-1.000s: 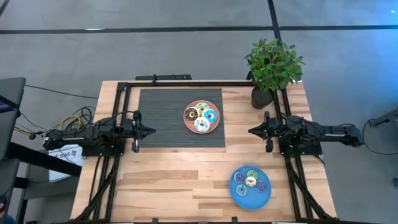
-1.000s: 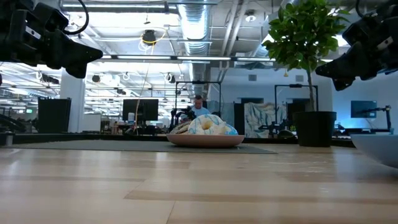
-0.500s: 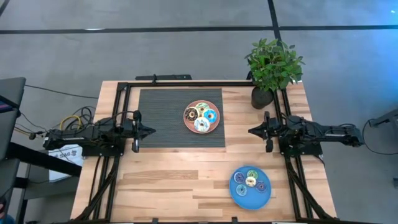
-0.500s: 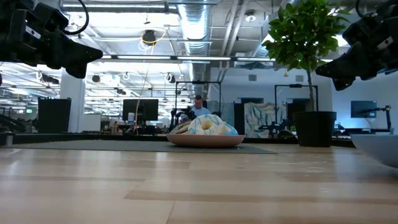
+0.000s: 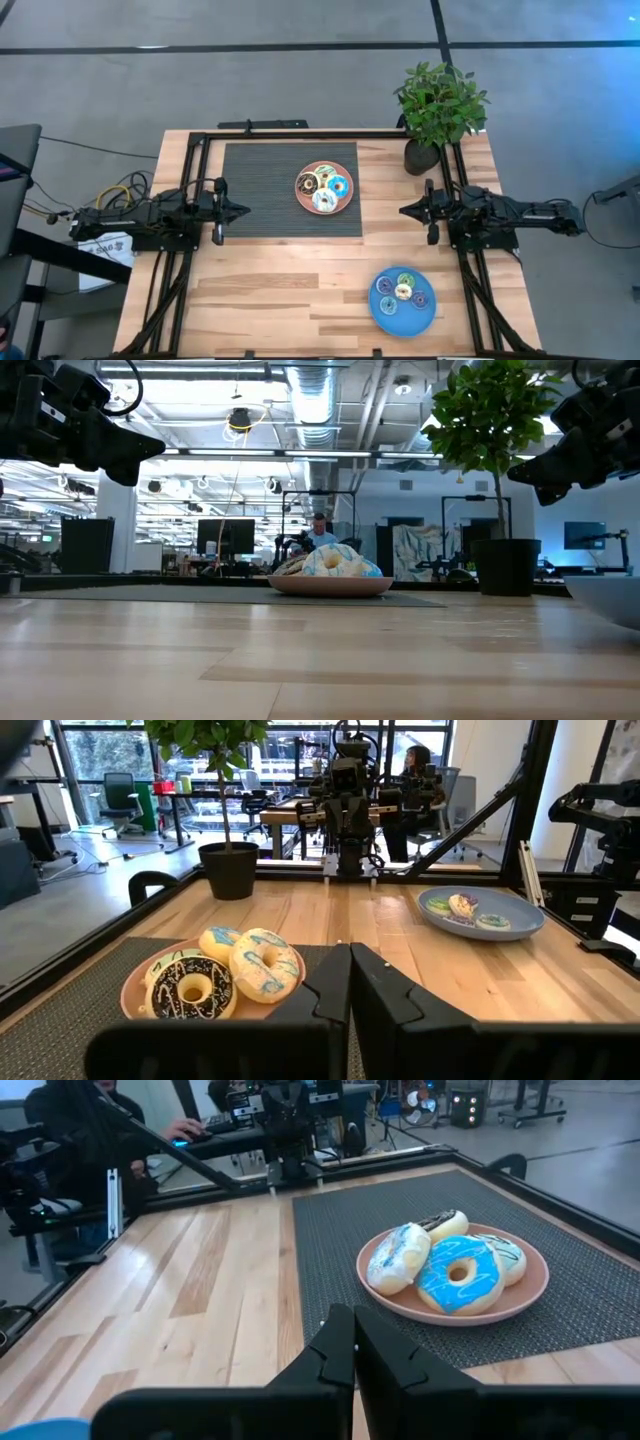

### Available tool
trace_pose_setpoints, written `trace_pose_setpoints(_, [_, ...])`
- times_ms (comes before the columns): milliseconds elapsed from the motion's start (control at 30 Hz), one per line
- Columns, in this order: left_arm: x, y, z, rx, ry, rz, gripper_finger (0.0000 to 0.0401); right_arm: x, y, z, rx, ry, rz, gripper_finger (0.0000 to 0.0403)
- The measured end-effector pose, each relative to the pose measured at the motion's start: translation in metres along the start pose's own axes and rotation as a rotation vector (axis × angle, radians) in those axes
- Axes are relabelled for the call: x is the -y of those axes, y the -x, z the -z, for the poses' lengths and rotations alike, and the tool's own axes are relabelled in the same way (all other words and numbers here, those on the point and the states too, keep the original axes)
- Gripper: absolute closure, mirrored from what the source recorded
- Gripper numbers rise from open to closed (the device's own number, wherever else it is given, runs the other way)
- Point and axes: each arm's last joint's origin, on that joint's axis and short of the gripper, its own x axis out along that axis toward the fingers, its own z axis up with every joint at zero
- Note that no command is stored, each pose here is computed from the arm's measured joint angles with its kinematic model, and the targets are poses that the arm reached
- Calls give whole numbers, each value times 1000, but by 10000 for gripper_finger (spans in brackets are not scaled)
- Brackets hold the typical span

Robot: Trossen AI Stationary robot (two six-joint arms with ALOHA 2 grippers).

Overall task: Pick & Place donuts
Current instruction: Return to Home Position

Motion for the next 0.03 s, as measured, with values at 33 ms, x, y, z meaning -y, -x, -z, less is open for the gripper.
trace_pose_setpoints(33, [0,0,0,0,0,0,401,0,0,0,0,0,0,403])
